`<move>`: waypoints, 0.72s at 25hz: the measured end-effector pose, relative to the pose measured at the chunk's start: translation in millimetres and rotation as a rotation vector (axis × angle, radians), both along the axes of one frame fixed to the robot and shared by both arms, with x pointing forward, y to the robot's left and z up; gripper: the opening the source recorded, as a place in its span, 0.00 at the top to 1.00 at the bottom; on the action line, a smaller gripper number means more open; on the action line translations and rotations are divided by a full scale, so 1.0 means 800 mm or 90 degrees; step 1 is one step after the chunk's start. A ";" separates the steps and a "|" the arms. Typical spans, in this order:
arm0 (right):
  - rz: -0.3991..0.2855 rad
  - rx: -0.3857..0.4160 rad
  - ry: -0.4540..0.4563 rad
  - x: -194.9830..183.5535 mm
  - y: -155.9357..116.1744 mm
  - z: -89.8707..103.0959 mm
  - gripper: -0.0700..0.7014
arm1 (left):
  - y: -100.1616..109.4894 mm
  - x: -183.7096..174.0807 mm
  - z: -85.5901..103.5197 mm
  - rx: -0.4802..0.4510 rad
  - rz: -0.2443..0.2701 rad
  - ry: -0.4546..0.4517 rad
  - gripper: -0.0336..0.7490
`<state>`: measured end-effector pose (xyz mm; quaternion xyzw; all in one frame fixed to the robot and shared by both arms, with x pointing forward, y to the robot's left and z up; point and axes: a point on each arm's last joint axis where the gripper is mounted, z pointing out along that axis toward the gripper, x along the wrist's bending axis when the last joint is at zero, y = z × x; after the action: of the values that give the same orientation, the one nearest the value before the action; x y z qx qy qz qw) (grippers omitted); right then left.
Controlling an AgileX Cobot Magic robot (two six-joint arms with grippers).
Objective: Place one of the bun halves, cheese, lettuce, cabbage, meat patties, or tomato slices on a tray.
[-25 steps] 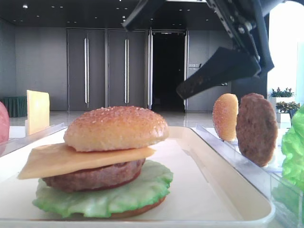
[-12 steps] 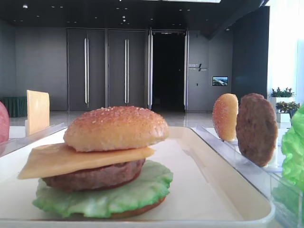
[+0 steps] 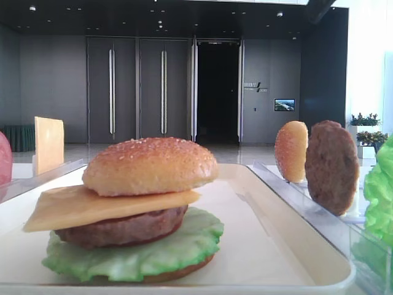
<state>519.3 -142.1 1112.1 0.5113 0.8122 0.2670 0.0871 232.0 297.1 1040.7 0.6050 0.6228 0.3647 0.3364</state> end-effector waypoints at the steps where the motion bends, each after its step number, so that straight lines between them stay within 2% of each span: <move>1: -0.016 -0.016 0.006 0.004 -0.008 -0.002 0.14 | 0.000 0.000 0.000 0.000 0.000 0.000 0.38; 4: -0.080 -0.044 0.022 0.019 -0.045 -0.007 0.14 | 0.000 0.000 0.000 0.000 0.000 0.000 0.38; 10: -0.246 -0.112 0.006 0.046 -0.146 -0.008 0.14 | 0.000 0.000 0.000 0.000 0.000 0.000 0.38; 13: -0.308 -0.137 0.004 0.049 -0.186 -0.008 0.14 | 0.000 0.000 0.000 0.000 0.000 0.000 0.38; 18: -0.386 -0.138 0.023 0.046 -0.229 -0.008 0.14 | 0.000 0.000 0.000 0.000 0.000 0.000 0.38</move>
<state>556.2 -325.5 1105.3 0.7224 0.6478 0.1318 0.2026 232.0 297.1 1040.7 0.6050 0.6228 0.3647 0.3364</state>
